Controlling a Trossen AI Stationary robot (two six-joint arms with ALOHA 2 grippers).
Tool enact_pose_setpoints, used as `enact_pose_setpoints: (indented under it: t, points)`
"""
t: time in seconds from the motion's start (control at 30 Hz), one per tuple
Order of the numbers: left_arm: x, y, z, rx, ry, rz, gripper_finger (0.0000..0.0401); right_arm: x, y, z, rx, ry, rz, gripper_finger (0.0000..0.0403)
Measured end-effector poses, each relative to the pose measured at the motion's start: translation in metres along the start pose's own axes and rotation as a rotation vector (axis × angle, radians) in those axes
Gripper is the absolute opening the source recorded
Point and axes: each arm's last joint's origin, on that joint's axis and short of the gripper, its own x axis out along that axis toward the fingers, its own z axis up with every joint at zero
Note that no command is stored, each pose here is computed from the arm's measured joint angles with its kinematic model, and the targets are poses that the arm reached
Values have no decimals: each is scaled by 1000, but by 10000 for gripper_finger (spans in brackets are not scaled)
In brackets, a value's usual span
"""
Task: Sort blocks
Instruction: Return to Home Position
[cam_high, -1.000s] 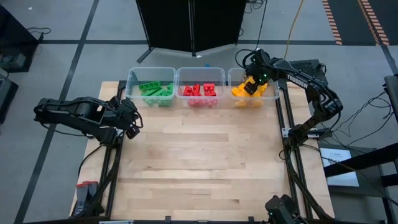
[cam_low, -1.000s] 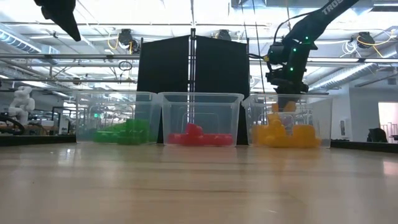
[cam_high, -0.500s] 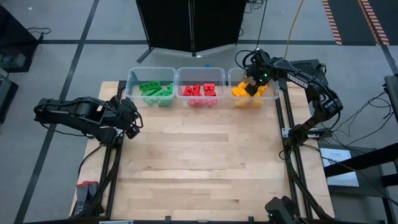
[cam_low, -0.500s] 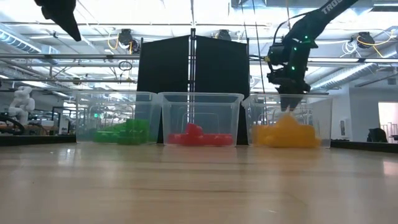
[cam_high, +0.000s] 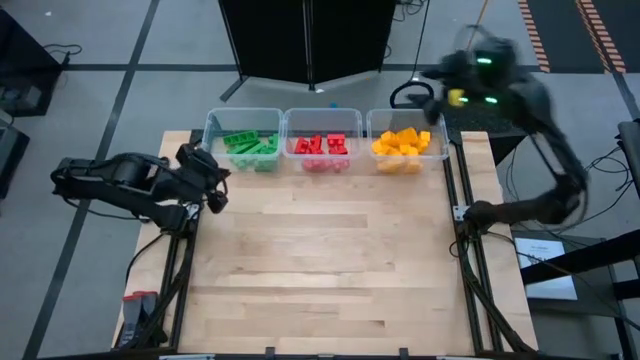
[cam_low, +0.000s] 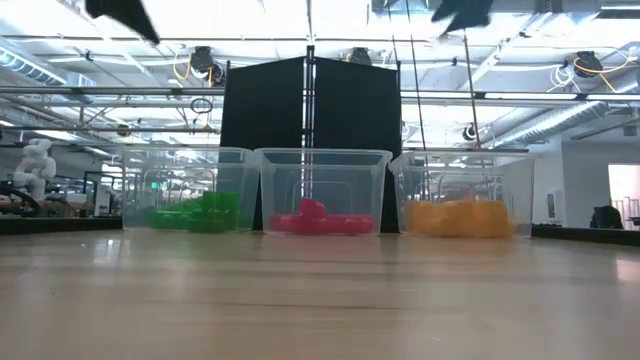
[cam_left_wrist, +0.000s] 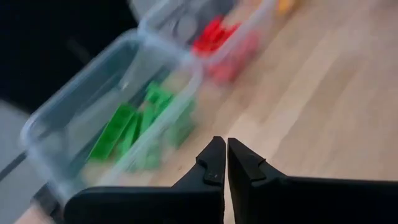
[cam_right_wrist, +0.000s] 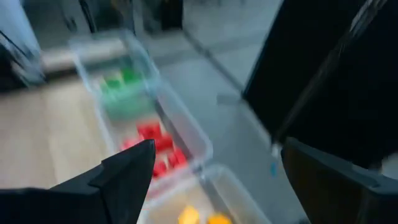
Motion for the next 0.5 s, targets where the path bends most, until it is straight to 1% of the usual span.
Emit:
enact_pose_setpoints:
  t: [0.07,0.13,0.2,0.27,0.3,0.37,0.43,0.5]
  points:
    - [-6,1,6,-7,-82,-53,0,-37,8,6,-14,-105,13,340]
    - [-14,4,12,-20,-176,-121,0,-70,18,4,-18,-195,34,340]
    - [-24,9,17,-33,-272,-188,0,-100,28,-1,-12,-256,70,340]
    - [-35,17,18,-50,-356,-242,0,-120,37,-11,6,-295,128,340]
    - [-41,23,18,-68,-395,-264,0,-128,41,-17,14,-311,156,340]
    - [-51,34,15,-95,-452,-293,0,-138,47,-31,47,-340,173,340]
    - [-60,44,10,-118,-492,-326,0,-136,51,-46,99,-354,190,339]
    - [-67,53,5,-140,-523,-367,0,-126,54,-62,159,-369,230,339]
